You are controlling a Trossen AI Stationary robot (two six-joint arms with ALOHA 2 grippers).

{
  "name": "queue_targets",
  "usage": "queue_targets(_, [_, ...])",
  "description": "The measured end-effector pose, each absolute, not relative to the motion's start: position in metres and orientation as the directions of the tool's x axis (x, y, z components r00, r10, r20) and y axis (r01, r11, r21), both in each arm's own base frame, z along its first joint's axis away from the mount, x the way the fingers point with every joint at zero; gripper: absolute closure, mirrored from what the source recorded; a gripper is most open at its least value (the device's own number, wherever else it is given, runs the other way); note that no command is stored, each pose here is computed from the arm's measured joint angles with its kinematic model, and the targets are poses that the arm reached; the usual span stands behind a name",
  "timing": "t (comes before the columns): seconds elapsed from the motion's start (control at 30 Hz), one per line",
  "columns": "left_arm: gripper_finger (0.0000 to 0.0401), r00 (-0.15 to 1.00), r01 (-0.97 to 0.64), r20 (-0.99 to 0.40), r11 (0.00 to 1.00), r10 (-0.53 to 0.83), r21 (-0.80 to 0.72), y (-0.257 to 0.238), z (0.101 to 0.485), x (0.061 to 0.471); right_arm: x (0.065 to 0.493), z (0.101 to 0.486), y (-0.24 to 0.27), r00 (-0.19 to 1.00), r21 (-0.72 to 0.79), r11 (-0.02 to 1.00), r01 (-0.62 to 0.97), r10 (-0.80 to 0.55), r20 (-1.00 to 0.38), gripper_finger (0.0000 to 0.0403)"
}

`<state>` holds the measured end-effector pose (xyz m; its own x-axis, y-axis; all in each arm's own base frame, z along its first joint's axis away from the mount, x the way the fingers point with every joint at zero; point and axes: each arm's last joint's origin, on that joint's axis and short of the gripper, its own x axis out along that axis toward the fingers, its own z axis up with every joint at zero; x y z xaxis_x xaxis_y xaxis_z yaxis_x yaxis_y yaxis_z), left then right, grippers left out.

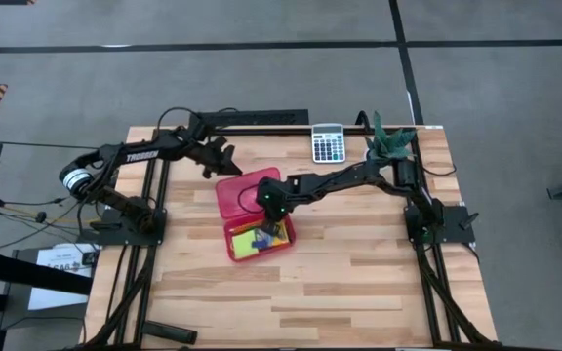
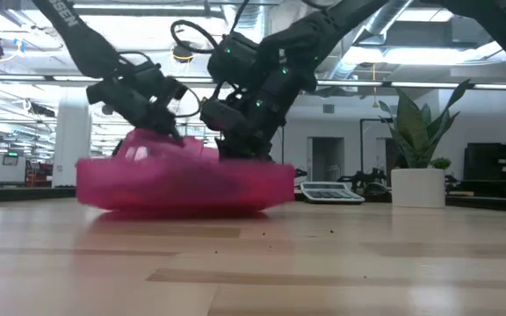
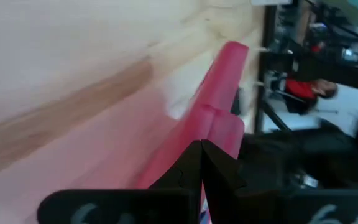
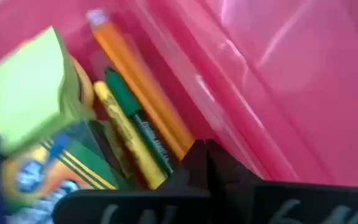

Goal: Pack school essentials
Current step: Close the red supply box

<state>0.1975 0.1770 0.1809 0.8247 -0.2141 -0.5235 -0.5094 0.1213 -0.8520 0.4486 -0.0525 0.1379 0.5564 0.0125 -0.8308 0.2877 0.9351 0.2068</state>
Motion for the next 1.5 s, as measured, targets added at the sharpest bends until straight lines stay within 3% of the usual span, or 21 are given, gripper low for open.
queue_targets(0.23, [0.0401,0.842,-0.457,-0.474,0.126,-0.257,-0.881,0.178,0.2,0.21,0.442,0.129,-0.056,0.552,0.197,0.931,0.307,-0.006,-0.834,0.0403])
queue_targets(0.6, [0.0401,0.86,-0.391,-0.424,0.168,-0.283,-0.905,0.179,0.223,0.224,0.456,0.164,-0.061,0.544,0.138,0.953,0.268,-0.031,-0.838,0.0403])
queue_targets(0.8, [0.0401,0.855,-0.396,-0.439,0.199,-0.277,-0.896,0.176,0.222,0.228,0.453,0.207,-0.06,0.561,0.12,0.965,0.231,-0.031,-0.827,0.0403])
queue_targets(1.03, [0.0401,0.848,-0.38,-0.428,0.205,-0.311,-0.902,0.167,0.223,0.235,0.411,0.266,-0.054,0.56,0.094,0.964,0.248,-0.063,-0.826,0.0403])
queue_targets(1.2, [0.0401,0.849,-0.361,-0.412,0.206,-0.331,-0.91,0.161,0.225,0.241,0.366,0.236,-0.044,0.478,0.121,0.931,0.343,-0.062,-0.876,0.0403])
queue_targets(1.5, [0.0401,0.838,-0.345,-0.395,0.194,-0.376,-0.918,0.146,0.228,0.253,0.313,0.175,-0.023,0.501,0.255,0.822,0.509,-0.043,-0.864,0.0403])
